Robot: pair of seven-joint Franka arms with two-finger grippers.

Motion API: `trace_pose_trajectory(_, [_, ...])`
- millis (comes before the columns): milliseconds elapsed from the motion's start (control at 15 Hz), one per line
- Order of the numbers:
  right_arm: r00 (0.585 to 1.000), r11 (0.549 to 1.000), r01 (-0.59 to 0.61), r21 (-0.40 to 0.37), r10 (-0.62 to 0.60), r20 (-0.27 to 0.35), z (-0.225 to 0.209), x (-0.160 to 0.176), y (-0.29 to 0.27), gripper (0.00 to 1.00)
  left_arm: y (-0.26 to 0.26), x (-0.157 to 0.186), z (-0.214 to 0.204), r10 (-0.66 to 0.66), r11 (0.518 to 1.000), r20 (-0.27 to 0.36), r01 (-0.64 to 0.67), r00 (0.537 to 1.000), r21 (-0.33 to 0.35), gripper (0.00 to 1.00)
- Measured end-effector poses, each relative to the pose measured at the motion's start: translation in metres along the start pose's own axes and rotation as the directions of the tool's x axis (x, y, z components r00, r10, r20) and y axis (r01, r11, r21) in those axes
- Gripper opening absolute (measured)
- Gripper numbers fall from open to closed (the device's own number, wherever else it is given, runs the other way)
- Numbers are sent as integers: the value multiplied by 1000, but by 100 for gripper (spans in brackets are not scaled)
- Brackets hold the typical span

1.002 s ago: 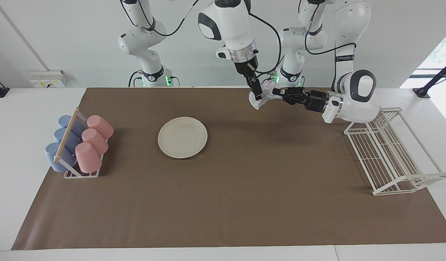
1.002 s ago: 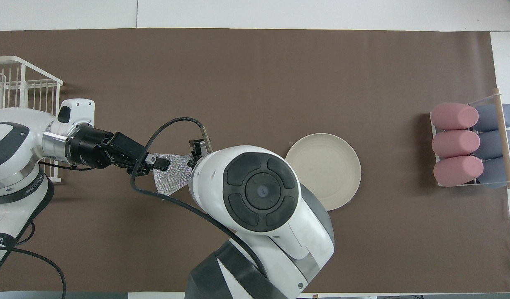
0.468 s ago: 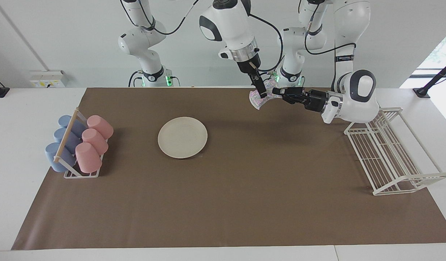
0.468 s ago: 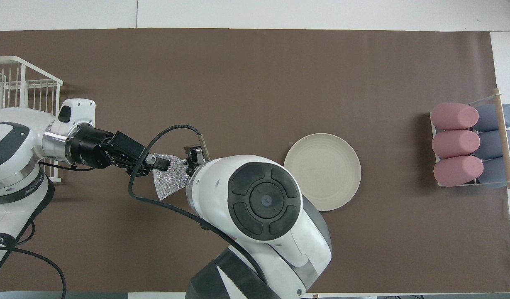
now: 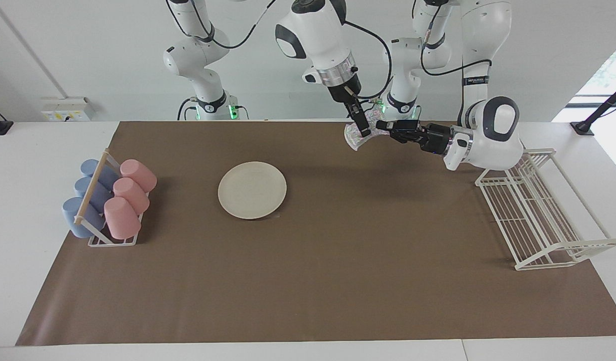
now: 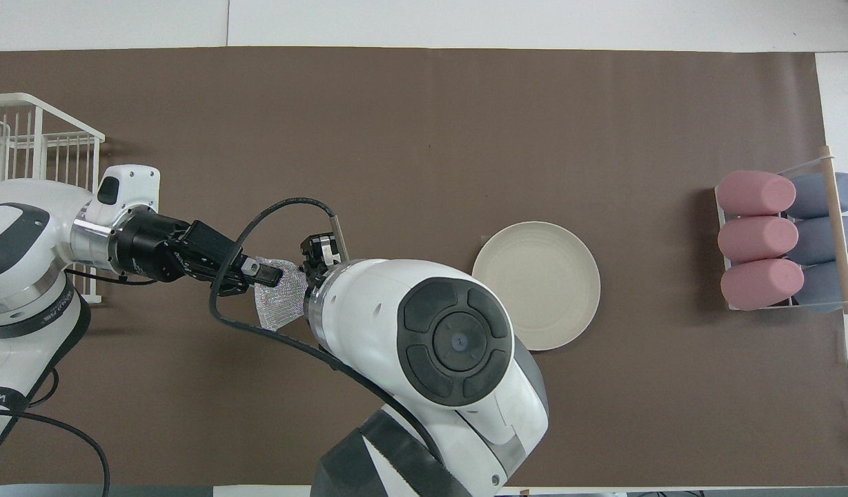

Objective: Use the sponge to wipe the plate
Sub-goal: 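Grasp the sponge with the right gripper from the left gripper, then carry the sponge to the plate with the right gripper while the left gripper opens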

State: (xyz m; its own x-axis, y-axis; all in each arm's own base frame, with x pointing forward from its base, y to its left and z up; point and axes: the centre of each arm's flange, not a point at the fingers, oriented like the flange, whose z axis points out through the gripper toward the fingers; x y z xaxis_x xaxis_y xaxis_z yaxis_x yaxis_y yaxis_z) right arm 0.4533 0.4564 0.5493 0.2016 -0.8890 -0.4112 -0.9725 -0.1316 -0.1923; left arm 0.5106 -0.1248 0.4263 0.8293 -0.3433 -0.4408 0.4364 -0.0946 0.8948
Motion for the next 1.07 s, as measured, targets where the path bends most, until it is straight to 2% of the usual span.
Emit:
trace_pose_trajectory(267, [1000,1000,-1,13,1,4,3,2,0,22,-2,0,2,-4,1000,6,4,1000,1,4])
trace_pose_trajectory(334, [1000,1000,-1,14,1,5,2,2,0,16,-2,0,4,-6,1000,10,6,1000,1,4])
trace_pose_trajectory(401, [1000,1000,-1,14,1,5,2,2,0,13,-2,0,4,-6,1000,12,6,1000,1,4])
trace_pose_trajectory(601, [1000,1000,-1,15,1,4,2,2,0,12,-2,0,4,-6,1000,14,6,1000,1,4])
trace_pose_trajectory(735, [1000,1000,11,3,-11,-13,3,6,1,12,1,-2,5,0,1000,15,0,1000,9,19])
trace_pose_trajectory(936, [993,996,81,-38,-83,-81,5,23,0,12,7,-10,6,6,999,18,-7,1000,43,53])
trace_pose_trajectory(1069, [974,981,163,-104,-177,-144,5,42,0,12,8,-13,5,-3,997,19,1,1000,71,75])
